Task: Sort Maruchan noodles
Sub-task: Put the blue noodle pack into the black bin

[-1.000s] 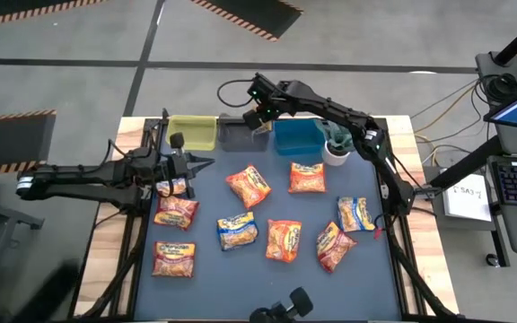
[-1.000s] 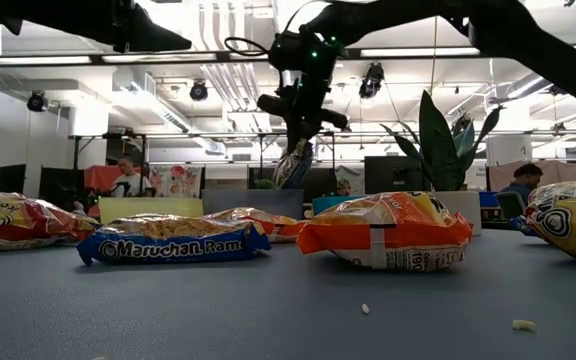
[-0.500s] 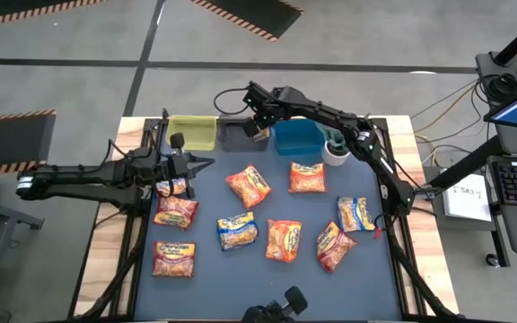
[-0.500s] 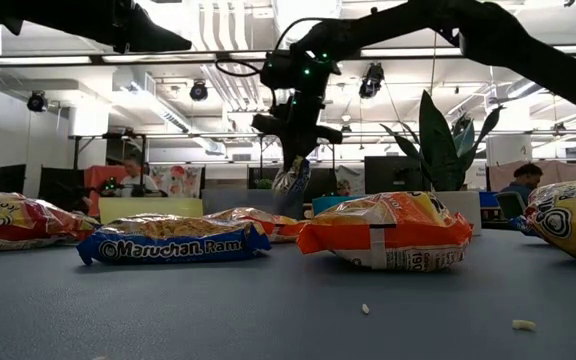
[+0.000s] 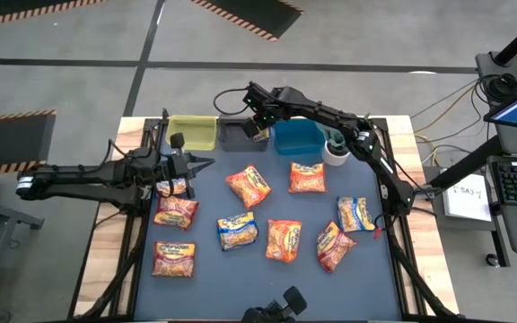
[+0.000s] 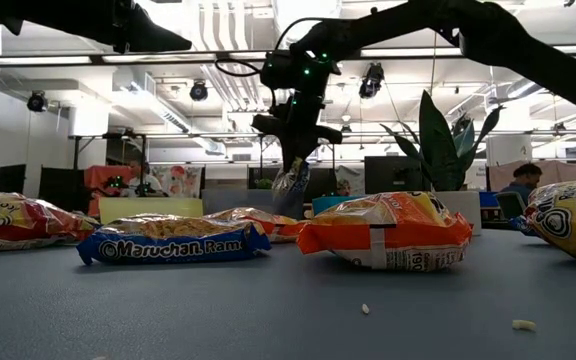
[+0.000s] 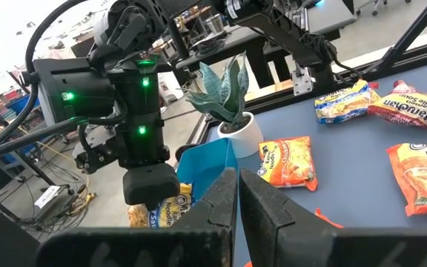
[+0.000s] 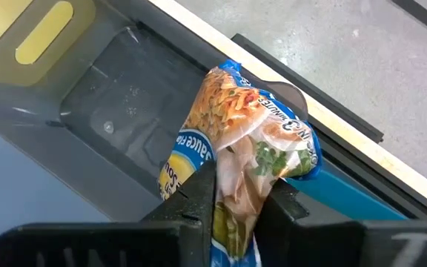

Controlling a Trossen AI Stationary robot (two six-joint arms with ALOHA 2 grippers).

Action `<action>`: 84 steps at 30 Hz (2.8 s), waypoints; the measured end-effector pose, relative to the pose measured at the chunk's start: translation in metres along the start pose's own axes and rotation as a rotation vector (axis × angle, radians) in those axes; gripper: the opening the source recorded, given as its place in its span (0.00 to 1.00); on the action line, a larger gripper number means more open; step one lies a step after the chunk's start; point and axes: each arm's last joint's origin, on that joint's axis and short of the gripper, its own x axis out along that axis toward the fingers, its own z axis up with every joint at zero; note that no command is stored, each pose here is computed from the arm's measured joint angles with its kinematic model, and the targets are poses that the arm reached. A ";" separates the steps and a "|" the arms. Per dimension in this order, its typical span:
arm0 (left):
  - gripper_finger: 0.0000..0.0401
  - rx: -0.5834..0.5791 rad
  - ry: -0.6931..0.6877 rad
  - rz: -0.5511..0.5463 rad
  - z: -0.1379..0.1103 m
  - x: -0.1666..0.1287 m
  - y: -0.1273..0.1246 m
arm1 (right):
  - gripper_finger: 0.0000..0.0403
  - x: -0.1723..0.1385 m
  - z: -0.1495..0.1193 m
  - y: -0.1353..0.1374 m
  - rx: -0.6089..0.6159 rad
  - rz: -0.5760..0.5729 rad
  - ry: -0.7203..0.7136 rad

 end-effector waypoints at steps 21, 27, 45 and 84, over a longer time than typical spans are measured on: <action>0.00 -0.050 -0.001 0.000 0.000 0.000 0.000 | 0.27 -0.012 0.005 -0.001 -0.071 0.014 -0.045; 0.00 -0.064 -0.001 0.000 0.000 0.000 0.000 | 0.27 -0.054 0.007 -0.007 -0.124 0.026 -0.081; 0.00 -0.218 0.080 0.094 -0.010 0.037 -0.010 | 0.27 -0.178 -0.119 0.054 -0.495 0.297 -0.285; 0.00 -0.177 0.674 0.119 -0.140 0.218 0.129 | 0.17 -0.190 -0.240 -0.016 -0.612 0.495 -0.662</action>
